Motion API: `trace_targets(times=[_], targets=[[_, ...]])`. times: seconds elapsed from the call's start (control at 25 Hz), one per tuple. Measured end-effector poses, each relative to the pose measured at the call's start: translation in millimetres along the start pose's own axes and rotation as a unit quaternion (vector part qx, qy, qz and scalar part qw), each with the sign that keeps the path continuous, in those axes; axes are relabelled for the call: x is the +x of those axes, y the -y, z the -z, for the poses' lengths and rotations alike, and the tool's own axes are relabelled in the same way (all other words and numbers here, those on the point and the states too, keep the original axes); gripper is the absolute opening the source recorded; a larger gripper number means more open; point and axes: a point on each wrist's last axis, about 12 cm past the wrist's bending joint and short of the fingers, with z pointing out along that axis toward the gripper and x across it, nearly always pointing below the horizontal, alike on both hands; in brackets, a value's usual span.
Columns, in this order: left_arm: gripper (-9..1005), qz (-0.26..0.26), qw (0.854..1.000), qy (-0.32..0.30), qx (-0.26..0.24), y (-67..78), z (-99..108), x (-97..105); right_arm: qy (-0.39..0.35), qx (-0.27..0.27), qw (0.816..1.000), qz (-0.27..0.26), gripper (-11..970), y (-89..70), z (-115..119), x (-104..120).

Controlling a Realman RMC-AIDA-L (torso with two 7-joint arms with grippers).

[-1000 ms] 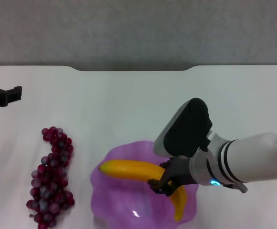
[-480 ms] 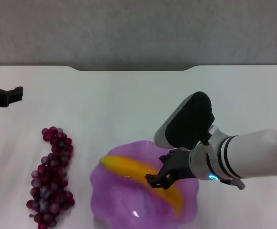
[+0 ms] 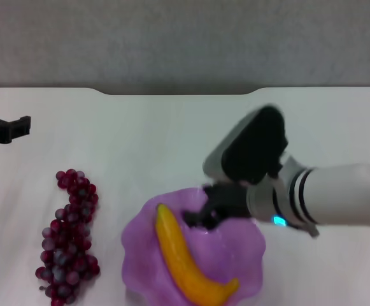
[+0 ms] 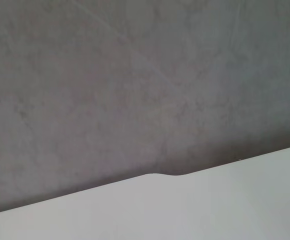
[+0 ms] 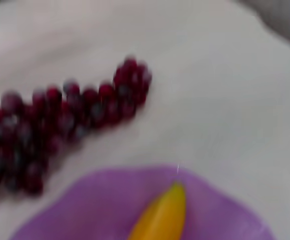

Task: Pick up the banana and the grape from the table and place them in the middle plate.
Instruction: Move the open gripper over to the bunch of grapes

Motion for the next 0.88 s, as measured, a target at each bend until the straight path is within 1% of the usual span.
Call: trace_targets(times=[0.12, 0.2, 0.36, 0.52, 0.56, 0.72, 0.8, 0.88], targets=[[740, -0.001, 1.0, 0.002, 0.0, 0.8, -1, 0, 0.062, 0.023, 0.998, -0.007, 669, 8.2, 13, -14], [740, -0.003, 1.0, 0.004, 0.0, 1.9, -2, -1, 0.106, 0.05, 0.993, -0.019, 669, 19.4, 26, -19], [740, -0.014, 1.0, 0.014, 0.006, 7.9, -5, -7, 0.17, 0.111, 0.978, -0.056, 669, 47.2, 52, -14], [739, -0.025, 0.999, 0.028, 0.01, 16.2, -11, -13, 0.196, 0.178, 0.958, -0.112, 668, 82.5, 77, 9], [739, -0.026, 0.999, 0.029, 0.012, 17.7, -12, -14, 0.198, 0.195, 0.952, -0.129, 668, 92.4, 83, 17], [739, -0.031, 0.999, 0.037, 0.018, 24.3, -15, -18, 0.204, 0.258, 0.926, -0.187, 668, 122.4, 100, 53], [739, -0.032, 0.998, 0.039, 0.021, 26.8, -16, -19, 0.202, 0.285, 0.911, -0.218, 668, 135.3, 106, 73], [739, -0.032, 0.998, 0.039, 0.022, 27.4, -16, -19, 0.192, 0.298, 0.904, -0.239, 668, 143.2, 109, 87]])
